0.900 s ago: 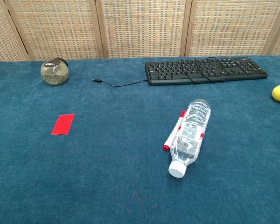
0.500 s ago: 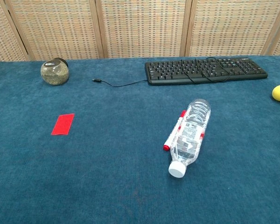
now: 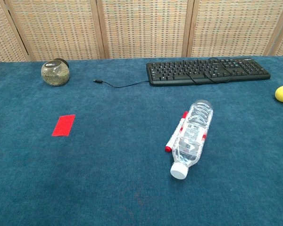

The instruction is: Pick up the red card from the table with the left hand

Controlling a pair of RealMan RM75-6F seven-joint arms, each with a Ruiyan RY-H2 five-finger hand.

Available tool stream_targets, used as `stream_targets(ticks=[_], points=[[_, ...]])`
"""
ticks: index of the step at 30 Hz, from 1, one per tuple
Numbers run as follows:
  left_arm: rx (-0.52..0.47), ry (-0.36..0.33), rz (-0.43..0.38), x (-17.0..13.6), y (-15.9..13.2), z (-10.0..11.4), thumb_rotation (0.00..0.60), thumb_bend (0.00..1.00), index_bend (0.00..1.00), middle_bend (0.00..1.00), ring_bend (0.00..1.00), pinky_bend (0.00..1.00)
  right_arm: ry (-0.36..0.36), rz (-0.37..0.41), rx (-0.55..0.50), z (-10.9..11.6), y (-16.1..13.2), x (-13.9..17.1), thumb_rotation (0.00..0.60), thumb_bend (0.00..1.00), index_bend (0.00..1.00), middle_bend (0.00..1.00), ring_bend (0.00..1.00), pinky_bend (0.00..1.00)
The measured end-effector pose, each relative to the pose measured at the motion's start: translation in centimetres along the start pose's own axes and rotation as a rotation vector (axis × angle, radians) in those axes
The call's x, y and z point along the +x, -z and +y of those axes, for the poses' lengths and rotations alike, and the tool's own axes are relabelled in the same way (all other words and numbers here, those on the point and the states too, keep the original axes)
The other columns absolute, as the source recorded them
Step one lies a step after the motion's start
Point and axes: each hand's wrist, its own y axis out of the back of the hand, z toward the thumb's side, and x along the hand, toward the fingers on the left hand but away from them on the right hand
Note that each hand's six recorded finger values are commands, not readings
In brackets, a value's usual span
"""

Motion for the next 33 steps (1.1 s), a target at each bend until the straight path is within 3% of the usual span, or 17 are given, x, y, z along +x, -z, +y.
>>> stream_targets(ticks=[6, 9, 20, 33], points=[[0.021, 0.029, -0.073, 6.0, -2.9, -1.9, 0.600, 0.02, 0.10, 0.00, 0.00, 0.00, -0.025, -0.018, -0.002, -0.6, 0.5, -0.6, 0.600, 0.00, 0.00, 0.00, 0.00, 0.00], [0.030, 0.048, -0.087, 7.3, -4.2, -2.7, 0.600, 0.05, 0.14, 0.00, 0.00, 0.00, -0.036, -0.017, -0.005, -0.9, 0.5, -0.8, 0.600, 0.00, 0.00, 0.00, 0.00, 0.00], [0.011, 0.091, -0.088, 8.2, -6.2, -4.5, 0.600, 0.13, 0.32, 0.00, 0.00, 0.00, -0.038, -0.015, -0.015, -0.8, 0.6, -0.9, 0.600, 0.00, 0.00, 0.00, 0.00, 0.00], [-0.030, 0.187, -0.052, 8.9, -7.1, -6.6, 0.600, 0.13, 0.35, 0.00, 0.00, 0.00, -0.039, -0.025, -0.027, -0.8, 0.9, -1.0, 0.600, 0.00, 0.00, 0.00, 0.00, 0.00]])
